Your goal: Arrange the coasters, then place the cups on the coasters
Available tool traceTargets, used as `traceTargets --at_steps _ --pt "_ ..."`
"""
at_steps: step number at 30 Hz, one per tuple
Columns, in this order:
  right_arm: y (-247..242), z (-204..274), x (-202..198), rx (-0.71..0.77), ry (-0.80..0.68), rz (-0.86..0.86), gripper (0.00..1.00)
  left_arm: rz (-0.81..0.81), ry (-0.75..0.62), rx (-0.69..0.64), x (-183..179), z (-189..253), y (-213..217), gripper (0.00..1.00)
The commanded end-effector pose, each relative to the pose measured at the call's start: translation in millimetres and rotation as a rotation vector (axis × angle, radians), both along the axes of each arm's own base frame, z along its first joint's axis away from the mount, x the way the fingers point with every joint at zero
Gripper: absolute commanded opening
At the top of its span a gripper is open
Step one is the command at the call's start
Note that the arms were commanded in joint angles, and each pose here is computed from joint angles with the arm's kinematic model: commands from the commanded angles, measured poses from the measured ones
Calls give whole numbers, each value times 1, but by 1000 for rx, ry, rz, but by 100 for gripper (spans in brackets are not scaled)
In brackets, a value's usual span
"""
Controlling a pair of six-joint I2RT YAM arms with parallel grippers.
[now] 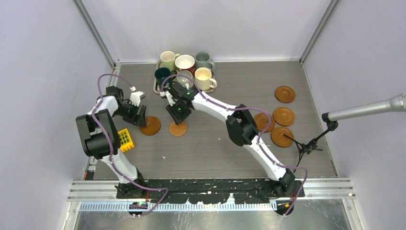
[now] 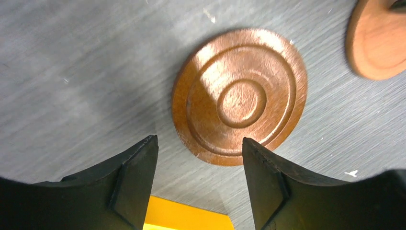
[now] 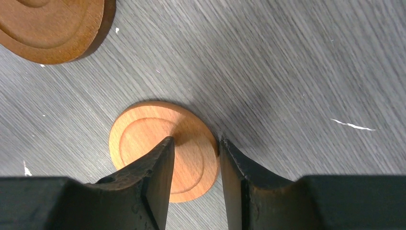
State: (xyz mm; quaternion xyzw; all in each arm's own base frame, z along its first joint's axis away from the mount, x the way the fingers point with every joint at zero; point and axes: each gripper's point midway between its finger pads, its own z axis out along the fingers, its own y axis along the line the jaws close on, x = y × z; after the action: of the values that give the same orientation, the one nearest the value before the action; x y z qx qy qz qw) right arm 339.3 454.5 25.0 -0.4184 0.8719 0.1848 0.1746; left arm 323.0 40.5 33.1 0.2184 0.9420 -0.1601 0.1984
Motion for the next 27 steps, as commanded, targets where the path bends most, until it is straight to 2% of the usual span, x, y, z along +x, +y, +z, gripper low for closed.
traceTargets --at_steps 1,7,14,20,27 --pt "-6 -47 -23 -49 128 -33 45 7 -103 -91 36 30 -14 67" --pt "-1 -51 -29 -20 163 -52 44 -53 -82 -90 46 16 -29 71" --pt "-9 -48 -30 -46 136 -38 47 -128 -87 13 37 -5 -26 74" --pt "-16 -10 -24 -23 50 -29 59 -191 -69 115 17 -25 -12 61" --pt "-30 38 -20 0 30 -13 63 -216 -52 160 -4 -30 2 50"
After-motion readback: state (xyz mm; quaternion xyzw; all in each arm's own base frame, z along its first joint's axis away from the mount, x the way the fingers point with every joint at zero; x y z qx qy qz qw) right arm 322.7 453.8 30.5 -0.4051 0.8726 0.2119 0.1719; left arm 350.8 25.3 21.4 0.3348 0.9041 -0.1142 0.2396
